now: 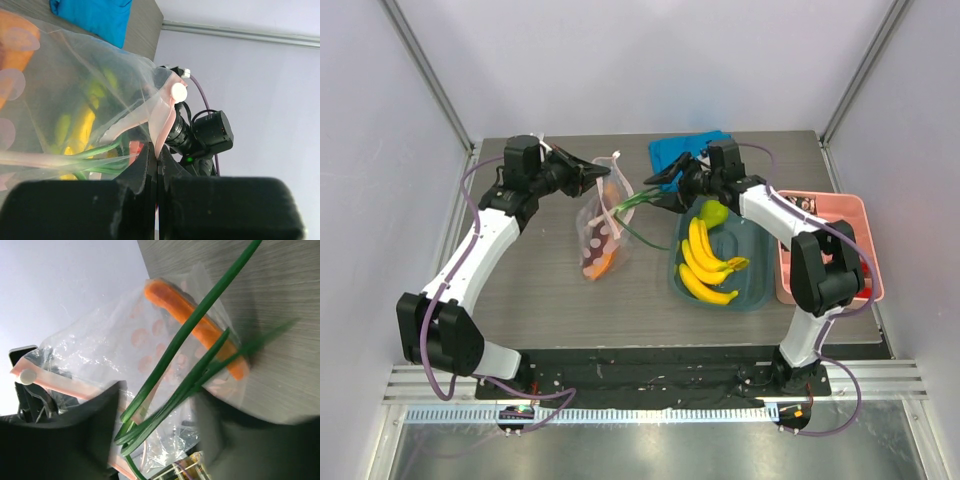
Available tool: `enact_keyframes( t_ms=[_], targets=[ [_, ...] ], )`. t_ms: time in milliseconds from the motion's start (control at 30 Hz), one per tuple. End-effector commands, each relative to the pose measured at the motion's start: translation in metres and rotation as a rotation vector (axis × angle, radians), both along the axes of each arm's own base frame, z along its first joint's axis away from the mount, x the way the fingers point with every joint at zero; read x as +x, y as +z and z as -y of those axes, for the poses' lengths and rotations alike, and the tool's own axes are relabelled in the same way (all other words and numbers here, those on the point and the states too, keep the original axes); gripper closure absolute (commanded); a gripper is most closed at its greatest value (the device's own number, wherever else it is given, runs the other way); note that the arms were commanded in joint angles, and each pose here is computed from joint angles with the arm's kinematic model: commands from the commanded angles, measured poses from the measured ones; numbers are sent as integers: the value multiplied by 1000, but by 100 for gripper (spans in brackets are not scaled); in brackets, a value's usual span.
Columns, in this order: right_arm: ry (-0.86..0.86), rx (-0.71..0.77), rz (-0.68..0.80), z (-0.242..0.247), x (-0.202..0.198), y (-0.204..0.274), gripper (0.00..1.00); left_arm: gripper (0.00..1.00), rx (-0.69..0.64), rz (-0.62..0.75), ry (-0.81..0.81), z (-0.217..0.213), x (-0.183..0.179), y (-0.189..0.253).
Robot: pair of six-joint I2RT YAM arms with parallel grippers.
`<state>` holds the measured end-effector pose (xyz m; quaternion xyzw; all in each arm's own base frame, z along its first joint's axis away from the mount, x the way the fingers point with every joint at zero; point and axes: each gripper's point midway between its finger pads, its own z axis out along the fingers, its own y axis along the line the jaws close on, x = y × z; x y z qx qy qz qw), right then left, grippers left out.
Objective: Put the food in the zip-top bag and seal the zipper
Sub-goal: Adjust the fake vegetable in the zipper food storage bag.
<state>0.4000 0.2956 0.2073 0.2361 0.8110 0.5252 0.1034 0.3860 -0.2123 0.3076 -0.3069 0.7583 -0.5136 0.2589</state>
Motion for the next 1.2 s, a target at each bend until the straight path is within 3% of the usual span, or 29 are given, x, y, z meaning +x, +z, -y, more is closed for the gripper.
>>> enact_keyframes(
  t_ms=[0,33,67,100,467,667,833,1000,1167],
  targets=[
    [65,110,91,-18,-1,45,56,100,-34,87,-22,1,-7,29],
    [72,118,106,-19,-2,50,69,100,-35,88,-21,1,-7,30],
    [88,139,156,-22,-3,60,93,100,-35,86,-21,1,-6,29],
    [94,147,190,-22,-5,71,99,100,-34,85,-23,1,-7,29],
    [85,113,585,-20,-20,137,99,100,-17,47,27,-5,-2,19],
    [90,-24,856,-26,-36,158,99,100,-26,19,59,-7,2,16],
    [88,-242,1089,-41,-50,153,99,100,-43,-1,79,-7,7,16],
    [115,-289,1067,-66,-61,136,99,100,-47,2,82,-6,7,20],
    [120,-395,926,-72,-54,91,99,100,-57,7,80,-4,8,25]
  ],
)
